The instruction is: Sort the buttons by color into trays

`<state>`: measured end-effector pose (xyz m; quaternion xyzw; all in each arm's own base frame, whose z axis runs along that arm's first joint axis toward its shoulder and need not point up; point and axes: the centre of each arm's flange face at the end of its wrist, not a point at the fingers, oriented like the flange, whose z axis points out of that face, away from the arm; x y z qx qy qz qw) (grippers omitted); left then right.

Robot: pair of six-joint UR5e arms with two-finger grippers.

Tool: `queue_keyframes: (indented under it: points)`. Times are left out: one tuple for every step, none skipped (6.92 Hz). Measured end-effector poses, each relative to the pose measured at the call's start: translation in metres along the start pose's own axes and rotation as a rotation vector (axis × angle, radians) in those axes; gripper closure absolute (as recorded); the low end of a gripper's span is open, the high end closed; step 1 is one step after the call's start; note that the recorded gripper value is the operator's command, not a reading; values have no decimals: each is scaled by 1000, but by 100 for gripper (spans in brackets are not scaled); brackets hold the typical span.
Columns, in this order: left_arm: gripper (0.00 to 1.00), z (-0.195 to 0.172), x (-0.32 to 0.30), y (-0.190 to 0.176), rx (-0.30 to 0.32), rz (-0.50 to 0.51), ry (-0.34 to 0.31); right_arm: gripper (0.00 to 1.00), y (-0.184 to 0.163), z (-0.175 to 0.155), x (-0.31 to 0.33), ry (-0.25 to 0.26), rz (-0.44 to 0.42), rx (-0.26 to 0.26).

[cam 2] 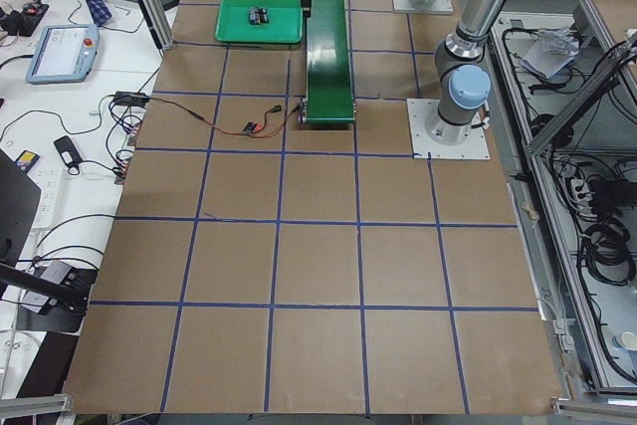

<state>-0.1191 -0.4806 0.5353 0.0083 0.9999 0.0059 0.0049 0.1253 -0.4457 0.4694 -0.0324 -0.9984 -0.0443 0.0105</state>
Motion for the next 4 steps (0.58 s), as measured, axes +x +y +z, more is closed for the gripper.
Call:
queue_keyframes:
  points:
    - [0,0,0,0,1,0,0,0,0,1,0,0,0,0]
    - [0,0,0,0,1,0,0,0,0,1,0,0,-1,-1]
    - [0,1,0,0,1,0,1,0,0,3,0,1,-1,-2]
    - [0,1,0,0,0,0,1,0,0,3,0,1,-1,-3]
